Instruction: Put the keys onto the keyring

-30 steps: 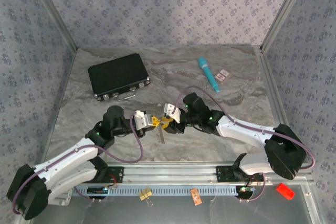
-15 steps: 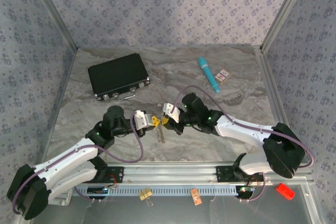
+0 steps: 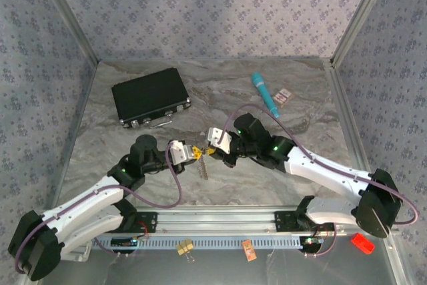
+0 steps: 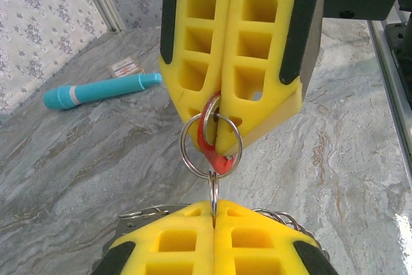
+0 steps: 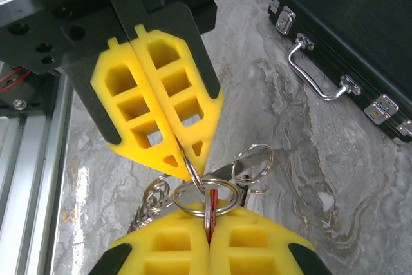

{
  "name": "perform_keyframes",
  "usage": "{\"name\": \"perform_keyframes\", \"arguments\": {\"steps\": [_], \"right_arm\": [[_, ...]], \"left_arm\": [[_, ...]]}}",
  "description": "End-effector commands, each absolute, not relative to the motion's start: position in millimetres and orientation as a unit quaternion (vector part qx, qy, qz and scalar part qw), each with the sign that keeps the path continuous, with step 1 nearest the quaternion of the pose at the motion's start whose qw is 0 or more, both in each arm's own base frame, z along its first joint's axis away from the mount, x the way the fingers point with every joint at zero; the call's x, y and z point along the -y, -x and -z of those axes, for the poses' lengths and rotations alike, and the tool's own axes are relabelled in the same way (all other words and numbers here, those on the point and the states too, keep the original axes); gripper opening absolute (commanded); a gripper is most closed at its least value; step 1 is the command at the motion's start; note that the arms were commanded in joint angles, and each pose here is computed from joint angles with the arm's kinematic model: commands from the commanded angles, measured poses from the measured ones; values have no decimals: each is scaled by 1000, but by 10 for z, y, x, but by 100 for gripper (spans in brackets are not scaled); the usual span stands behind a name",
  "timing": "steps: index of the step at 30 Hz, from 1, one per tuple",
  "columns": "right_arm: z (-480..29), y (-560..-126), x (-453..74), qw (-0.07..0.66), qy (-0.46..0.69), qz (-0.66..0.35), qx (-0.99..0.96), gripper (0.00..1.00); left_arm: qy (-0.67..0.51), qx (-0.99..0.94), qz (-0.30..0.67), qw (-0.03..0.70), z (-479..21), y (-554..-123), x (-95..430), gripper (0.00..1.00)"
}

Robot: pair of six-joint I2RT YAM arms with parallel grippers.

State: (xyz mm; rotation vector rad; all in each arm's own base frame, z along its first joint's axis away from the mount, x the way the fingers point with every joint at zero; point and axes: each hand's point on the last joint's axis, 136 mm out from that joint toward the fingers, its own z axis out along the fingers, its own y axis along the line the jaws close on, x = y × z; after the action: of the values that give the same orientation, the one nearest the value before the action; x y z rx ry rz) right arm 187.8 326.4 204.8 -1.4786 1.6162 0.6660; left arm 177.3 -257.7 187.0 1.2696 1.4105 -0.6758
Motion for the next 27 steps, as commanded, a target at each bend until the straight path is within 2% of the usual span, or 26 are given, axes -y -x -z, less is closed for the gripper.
{"name": "perform_keyframes", "arguments": {"steps": [1,9,11,15,18,21,22,27], "right_arm": [[-2220,-1961,-3257,436,591,-236,-636,0],[-2266,-1964,-3278,444,596,-219,-632,0],[-2282,-1968,-3287,447,597,-216,-630,0],[-2325,-1977,-3316,451,599,-213,-627,0],[-2383,-1977,-3362,454,604,-213,-619,0],[-2441,-1984,-3443,457,608,-219,-610,0],[-2455,-1985,-3477,458,610,-221,-608,0],[-2556,-1930,-3831,461,628,-250,-576,0]], "left_arm": [[-539,-582,282,540,-1951,-1760,2595,0],[-538,-584,280,539,-1946,-1769,2593,1],[-535,-585,279,541,-1961,-1779,2588,12],[-516,-596,280,547,-2080,-1781,2532,51],[-482,-611,273,565,-2240,-1784,2391,64],[-404,-625,265,613,-2432,-1841,2134,94],[-372,-627,258,634,-2506,-1870,2024,99],[-165,-624,199,737,-2938,-2025,1260,100]]}}
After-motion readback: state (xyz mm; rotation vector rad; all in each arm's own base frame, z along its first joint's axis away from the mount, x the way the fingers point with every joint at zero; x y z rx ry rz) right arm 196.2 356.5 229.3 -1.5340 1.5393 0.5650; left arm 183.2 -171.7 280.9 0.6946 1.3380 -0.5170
